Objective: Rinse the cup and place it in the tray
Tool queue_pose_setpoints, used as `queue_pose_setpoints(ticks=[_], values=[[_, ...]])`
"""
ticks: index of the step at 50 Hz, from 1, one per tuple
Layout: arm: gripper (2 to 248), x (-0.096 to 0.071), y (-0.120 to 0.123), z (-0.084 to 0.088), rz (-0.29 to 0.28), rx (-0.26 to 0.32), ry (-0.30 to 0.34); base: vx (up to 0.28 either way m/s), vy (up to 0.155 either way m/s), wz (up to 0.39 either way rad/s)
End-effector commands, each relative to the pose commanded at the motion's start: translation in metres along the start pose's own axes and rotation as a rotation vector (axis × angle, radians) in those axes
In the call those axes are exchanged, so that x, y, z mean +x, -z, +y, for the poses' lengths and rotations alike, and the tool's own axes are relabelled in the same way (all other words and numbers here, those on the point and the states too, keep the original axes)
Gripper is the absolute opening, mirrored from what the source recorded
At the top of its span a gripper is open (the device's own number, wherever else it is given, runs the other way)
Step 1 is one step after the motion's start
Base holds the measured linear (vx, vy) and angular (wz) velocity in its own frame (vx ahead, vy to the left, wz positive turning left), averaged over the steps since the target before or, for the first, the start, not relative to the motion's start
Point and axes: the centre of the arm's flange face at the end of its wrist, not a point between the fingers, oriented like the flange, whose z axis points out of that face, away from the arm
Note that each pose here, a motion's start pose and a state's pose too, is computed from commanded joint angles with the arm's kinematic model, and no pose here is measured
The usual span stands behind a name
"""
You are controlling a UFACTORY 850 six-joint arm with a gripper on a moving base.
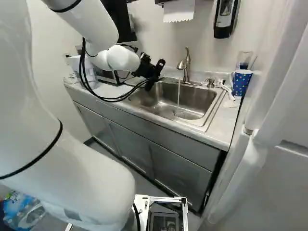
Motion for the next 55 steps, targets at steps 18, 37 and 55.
queue_pose_setpoints(ticks=[18, 37, 55], values=[[126, 0.0000, 0.0000, 0.0000, 0.000, 0.000, 0.148, 0.000, 0.000, 0.000], [126, 0.0000, 0.0000, 0.0000, 0.000, 0.000, 0.347, 0.000, 0.000, 0.000], [126, 0.0000, 0.0000, 0.0000, 0.000, 0.000, 0.536, 0.000, 0.000, 0.000]])
